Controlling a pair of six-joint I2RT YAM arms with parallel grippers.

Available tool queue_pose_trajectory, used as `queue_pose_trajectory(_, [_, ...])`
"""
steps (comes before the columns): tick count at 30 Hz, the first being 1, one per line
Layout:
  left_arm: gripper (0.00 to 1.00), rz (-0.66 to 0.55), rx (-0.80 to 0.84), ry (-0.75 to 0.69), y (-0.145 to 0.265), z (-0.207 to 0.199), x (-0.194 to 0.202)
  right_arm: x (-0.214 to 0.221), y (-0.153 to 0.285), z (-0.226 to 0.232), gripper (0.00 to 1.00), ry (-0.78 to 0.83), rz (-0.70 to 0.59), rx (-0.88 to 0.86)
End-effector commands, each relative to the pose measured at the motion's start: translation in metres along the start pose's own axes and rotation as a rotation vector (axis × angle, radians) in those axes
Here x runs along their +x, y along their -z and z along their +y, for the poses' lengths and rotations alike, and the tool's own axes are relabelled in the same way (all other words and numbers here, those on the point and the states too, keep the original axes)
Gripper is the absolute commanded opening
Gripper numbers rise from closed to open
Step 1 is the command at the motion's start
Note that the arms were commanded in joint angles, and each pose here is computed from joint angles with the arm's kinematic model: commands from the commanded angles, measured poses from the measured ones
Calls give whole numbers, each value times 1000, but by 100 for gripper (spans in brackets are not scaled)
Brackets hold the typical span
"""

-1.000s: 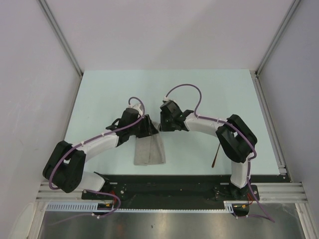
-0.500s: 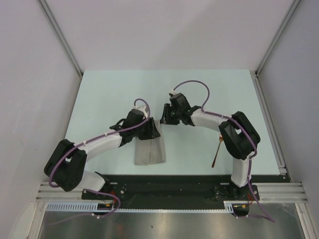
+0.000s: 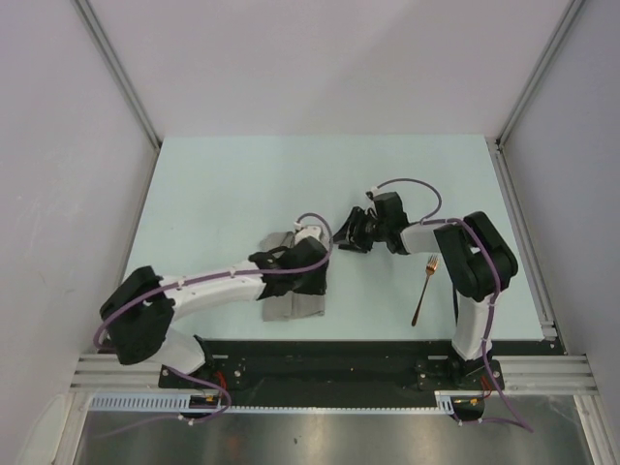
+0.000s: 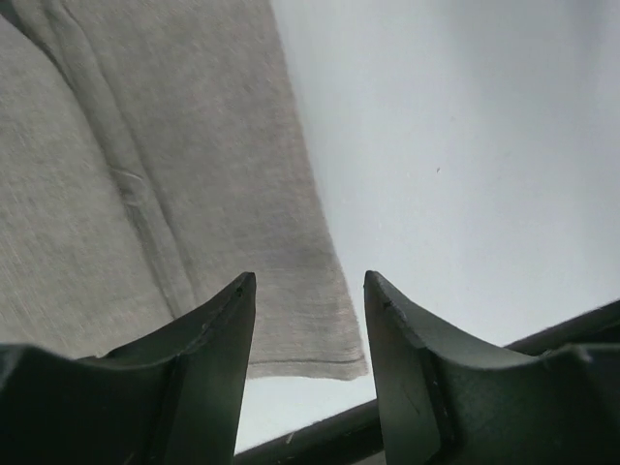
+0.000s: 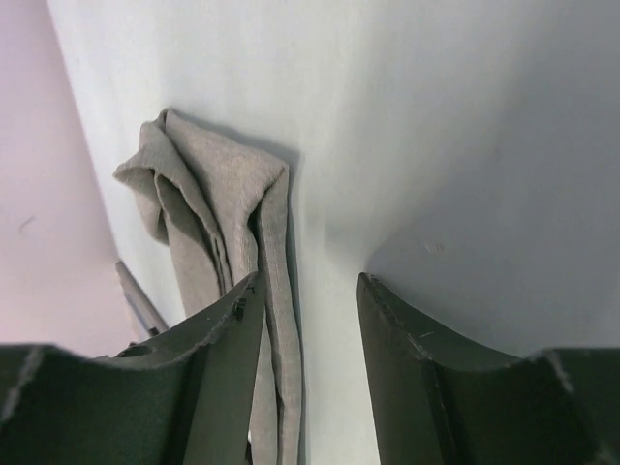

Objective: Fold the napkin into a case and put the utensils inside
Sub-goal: Fold the 2/3-rectangle-folded napkin at the center of the board.

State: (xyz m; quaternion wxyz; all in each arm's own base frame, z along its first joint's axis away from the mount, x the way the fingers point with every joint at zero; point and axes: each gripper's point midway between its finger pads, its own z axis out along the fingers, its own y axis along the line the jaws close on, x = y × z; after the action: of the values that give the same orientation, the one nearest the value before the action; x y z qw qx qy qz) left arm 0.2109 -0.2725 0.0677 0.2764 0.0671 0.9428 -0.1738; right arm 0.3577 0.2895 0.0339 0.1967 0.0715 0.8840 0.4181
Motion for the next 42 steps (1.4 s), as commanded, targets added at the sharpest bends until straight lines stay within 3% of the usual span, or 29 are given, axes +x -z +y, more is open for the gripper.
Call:
queue_pose_trajectory(1, [54, -53, -262, -74, -1, 2, 0, 2, 16, 5, 50, -49, -8, -68])
queue_pose_trajectory(11, [56, -74, -491, -283, 1, -17, 25, 14, 30, 6, 58, 12, -2, -55])
queue_pose_trajectory(21, [52, -5, -498, -309, -11, -12, 52, 29, 24, 9, 59, 22, 24, -65])
queue_pose_trajectory(24, [46, 0, -485, -316, -16, -15, 54, 31, 23, 10, 59, 19, 24, -64])
queue_pose_trajectory(28, [23, 1, -468, -319, -15, -17, 54, 34, 24, 5, 60, -8, 26, -55])
queue_pose_trajectory(33, [5, -20, -467, -316, 0, -9, 45, 35, 27, 10, 62, -79, 25, -86])
queue_pose_trajectory(36, [0, -29, -419, -277, 14, -5, 38, 38, 32, 18, 63, -120, 10, -147])
queue_pose_trajectory(42, [0, -30, -307, -174, 30, 3, 29, 46, 43, 38, 64, -110, 0, -229])
